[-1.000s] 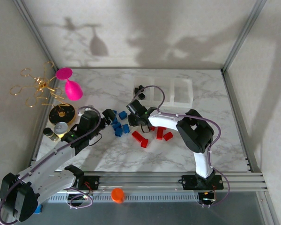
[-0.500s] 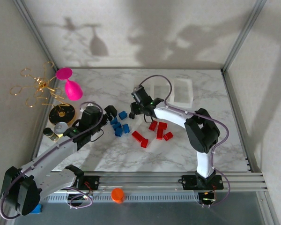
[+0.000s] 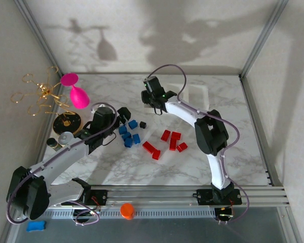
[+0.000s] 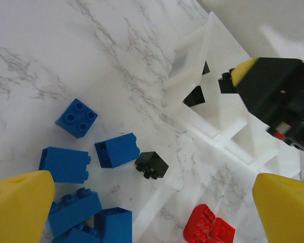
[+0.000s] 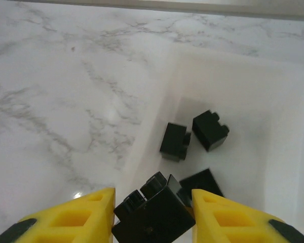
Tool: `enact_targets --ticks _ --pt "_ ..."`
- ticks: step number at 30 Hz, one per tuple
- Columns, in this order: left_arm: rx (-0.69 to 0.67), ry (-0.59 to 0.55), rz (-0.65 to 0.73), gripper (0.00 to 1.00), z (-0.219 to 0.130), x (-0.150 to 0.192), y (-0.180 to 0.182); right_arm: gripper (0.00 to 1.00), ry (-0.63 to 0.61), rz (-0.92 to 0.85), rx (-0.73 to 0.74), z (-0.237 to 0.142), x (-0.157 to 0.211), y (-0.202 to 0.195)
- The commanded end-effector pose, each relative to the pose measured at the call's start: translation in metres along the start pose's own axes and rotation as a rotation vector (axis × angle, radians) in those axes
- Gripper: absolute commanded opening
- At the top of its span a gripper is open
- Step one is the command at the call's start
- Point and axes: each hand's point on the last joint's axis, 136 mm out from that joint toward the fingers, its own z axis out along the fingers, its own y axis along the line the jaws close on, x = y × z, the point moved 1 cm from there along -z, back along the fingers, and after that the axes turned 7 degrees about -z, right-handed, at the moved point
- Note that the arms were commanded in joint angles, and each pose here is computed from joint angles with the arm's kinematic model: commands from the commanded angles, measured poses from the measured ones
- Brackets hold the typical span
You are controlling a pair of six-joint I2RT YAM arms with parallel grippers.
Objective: Sort the legos into containers by color
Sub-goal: Place the lego in the container.
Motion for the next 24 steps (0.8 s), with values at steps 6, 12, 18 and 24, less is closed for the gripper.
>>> enact_targets --ticks 6,12,18,24 --pt "0.03 -0.002 0.032 1.0 0.01 -0.003 -0.015 0.41 0.005 -0.026 0.121 0.031 -0.003 -0.039" --pt "0.033 -0.002 0.032 1.0 0.012 -0.004 -0.017 0.53 0.021 -0.052 0.135 0.039 -0.005 -0.043" --pt "0.045 -0.011 0.032 1.0 0.006 -0.007 -0.022 0.57 -0.003 -0.064 0.102 0.013 -0.021 -0.036" --pt "0.045 -0.023 0.016 0.99 -0.005 -0.008 -0.016 0.62 0.022 -0.052 0.008 -0.022 -0.001 -0.013"
